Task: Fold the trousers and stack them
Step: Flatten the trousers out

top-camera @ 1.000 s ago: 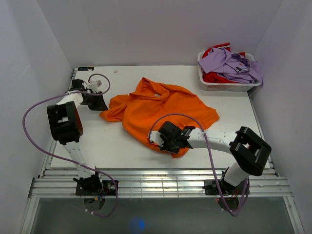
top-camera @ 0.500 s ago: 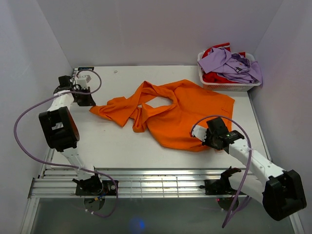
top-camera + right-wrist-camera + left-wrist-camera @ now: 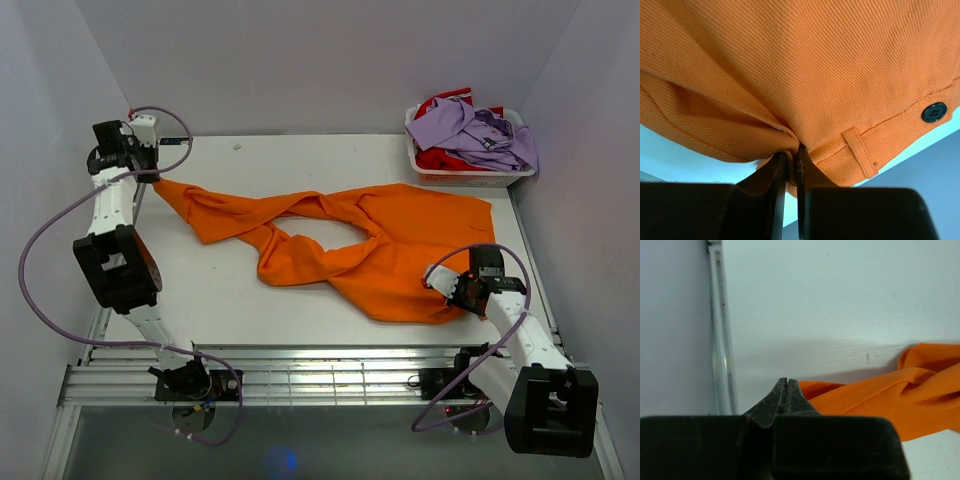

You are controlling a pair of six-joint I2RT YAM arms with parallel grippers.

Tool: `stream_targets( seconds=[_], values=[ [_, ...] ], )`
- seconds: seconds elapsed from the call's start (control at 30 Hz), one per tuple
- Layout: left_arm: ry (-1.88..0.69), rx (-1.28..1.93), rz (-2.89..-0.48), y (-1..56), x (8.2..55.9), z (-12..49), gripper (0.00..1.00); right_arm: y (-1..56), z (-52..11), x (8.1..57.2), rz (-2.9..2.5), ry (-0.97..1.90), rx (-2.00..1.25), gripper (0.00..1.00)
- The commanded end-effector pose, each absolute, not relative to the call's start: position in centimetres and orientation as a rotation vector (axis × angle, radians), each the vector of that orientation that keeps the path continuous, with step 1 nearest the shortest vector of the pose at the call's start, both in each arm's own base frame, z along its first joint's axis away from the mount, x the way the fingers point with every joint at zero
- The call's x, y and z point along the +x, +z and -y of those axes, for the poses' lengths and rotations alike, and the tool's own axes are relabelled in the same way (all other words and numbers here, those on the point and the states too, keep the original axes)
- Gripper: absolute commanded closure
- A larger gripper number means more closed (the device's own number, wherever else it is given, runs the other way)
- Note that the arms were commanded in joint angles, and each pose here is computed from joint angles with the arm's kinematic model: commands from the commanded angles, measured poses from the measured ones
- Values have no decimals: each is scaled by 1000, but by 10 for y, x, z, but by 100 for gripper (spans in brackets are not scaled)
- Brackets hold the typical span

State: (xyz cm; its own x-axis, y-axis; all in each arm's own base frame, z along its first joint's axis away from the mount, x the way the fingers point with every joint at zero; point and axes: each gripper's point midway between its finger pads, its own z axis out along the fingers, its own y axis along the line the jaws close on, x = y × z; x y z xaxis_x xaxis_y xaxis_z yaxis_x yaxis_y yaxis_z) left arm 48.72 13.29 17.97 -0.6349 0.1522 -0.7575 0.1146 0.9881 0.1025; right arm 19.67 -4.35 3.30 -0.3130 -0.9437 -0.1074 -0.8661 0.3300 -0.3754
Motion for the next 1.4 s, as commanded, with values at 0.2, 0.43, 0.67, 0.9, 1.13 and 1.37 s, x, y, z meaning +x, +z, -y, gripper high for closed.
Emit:
stream_targets(
  seconds=[0.2, 0.43, 0.67, 0.9, 1.13, 1.37],
  values=[
    [93, 235, -2154, 222, 516, -142, 65, 32, 55, 196, -2272, -332, -1723, 92],
    [-90, 567, -2199, 183, 442, -86, 14, 35, 49, 203, -2293, -280, -1663, 92],
    [-145, 660, -2274, 130, 401, -64, 14, 36, 47, 205, -2318, -242, -1648, 92],
    [-108, 604, -2361, 81, 423, -55, 15, 35, 47, 206, -2337, -229, -1635, 92],
    [124, 478, -2376, 71, 466, -81, 51, 35, 47, 206, -2332, -236, -1641, 92],
    [493, 532, -2113, 184, 543, -132, 100, 32, 53, 204, -2343, -246, -1659, 92]
  ],
)
